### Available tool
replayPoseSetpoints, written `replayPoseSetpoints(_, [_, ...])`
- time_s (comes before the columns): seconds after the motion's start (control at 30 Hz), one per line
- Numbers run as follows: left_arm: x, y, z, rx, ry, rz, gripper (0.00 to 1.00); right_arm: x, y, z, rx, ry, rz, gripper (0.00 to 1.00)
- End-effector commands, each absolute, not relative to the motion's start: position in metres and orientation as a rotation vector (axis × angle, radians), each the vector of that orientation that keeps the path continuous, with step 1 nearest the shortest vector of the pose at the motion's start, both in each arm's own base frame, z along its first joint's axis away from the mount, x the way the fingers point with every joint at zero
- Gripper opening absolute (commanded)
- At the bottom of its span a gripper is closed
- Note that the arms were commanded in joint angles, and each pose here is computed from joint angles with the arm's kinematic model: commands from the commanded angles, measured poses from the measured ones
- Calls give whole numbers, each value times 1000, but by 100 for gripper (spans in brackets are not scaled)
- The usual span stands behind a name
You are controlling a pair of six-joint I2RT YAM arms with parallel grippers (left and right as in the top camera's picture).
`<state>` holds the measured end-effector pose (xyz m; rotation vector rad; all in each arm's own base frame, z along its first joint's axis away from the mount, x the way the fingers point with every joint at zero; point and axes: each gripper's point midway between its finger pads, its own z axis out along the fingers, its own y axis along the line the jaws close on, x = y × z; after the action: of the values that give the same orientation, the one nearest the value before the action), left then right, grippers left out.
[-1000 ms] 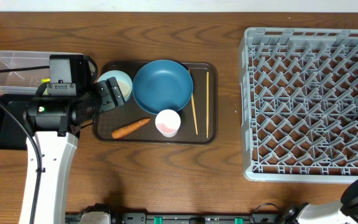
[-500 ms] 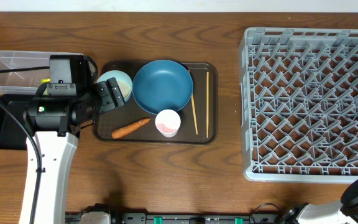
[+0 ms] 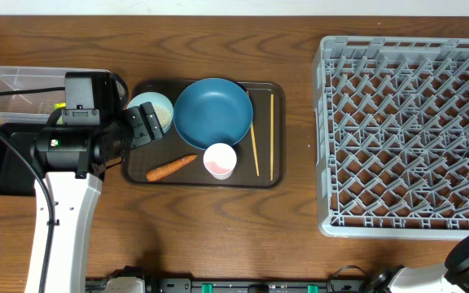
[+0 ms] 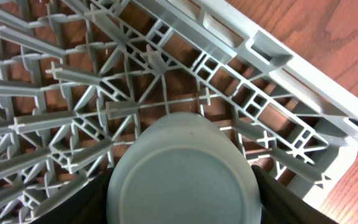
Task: Sort waste into correct bins and load items into the dishwasher rack
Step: 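Lower the cup upside down into the rack and open the right gripper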
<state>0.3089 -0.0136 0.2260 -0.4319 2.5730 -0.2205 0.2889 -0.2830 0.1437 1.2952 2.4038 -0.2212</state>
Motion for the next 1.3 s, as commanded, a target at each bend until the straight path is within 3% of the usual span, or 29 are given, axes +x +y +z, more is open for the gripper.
replayPoseSetpoints(0.0, [310, -12, 226, -427, 2578, -213, 89, 290, -273, 134, 1297, 2420, -142, 58])
replayPoseSetpoints(0.6, [308, -12, 225, -428, 2584, -212, 89, 306, -276, 144, 1247, 2363, -94, 58])
replayPoseSetpoints(0.9, [308, -12, 225, -428, 2586, -211, 89, 289, -279, 139, 1274, 2422, -195, 59])
replayPoseSetpoints(0.97, [308, -12, 225, -429, 2586, -212, 89, 289, -280, 139, 1274, 2421, -194, 62])
replayPoseSetpoints(1.07, [307, -12, 224, -429, 2589, -211, 89, 289, -280, 139, 1274, 2421, -194, 79])
replayPoseSetpoints(1.13, [307, -12, 224, -430, 2591, -210, 89, 289, -279, 139, 1274, 2421, -194, 99])
replayPoseSetpoints(1.27, [306, -12, 224, -430, 2593, -210, 89, 289, -279, 138, 1275, 2421, -193, 99])
